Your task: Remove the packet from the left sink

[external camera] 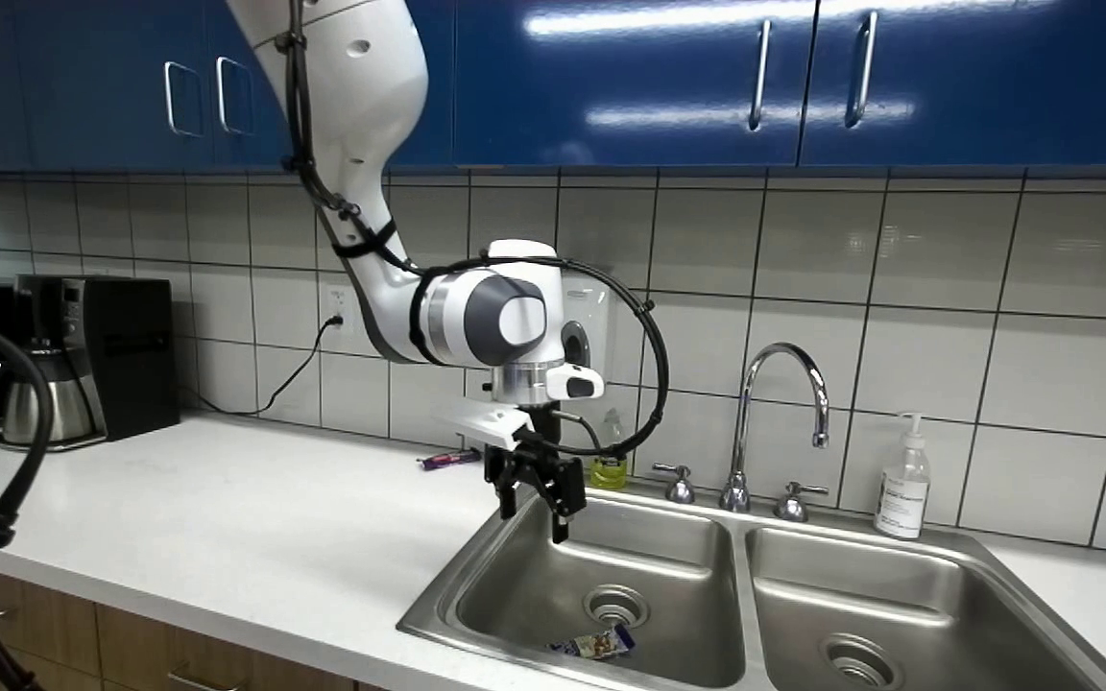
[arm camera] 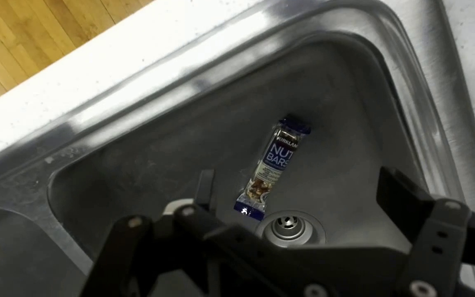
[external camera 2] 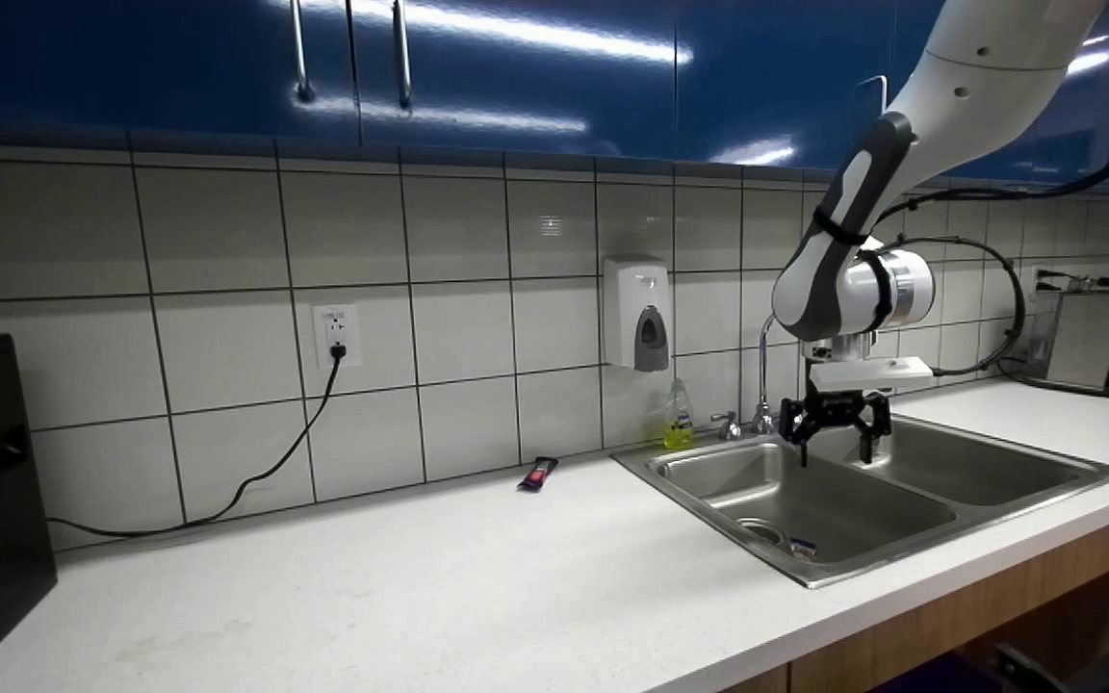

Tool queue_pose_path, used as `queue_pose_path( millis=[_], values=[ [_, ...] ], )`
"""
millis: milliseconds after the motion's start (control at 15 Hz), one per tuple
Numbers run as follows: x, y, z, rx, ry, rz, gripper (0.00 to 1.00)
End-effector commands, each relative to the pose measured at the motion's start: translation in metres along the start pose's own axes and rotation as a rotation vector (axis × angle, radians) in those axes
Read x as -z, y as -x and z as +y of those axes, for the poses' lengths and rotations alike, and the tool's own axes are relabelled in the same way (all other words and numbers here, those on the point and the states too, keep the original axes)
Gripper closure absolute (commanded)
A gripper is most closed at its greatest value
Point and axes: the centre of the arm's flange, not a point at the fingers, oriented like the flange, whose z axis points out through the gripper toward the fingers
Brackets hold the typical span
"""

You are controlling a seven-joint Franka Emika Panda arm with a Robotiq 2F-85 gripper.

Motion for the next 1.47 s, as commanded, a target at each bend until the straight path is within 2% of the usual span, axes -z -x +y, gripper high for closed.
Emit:
queue_pose_path(
  millis=[0,867,933,1000,1400],
  values=[
    [-0.026,-0.036,0.008,-0.027,0.025,0.001,0.00],
    [-0.129,-0.089,0.019,-0.049,0.104,-0.046,0.00],
    [-0.133,-0.093,0.018,-0.049,0.108,-0.051,0.00],
    [-0.122,-0.074,0.018,-0.026,0.100,-0.060,0.00],
    [-0.134,-0.084,0.016,-0.027,0.109,-0.058,0.00]
  ],
)
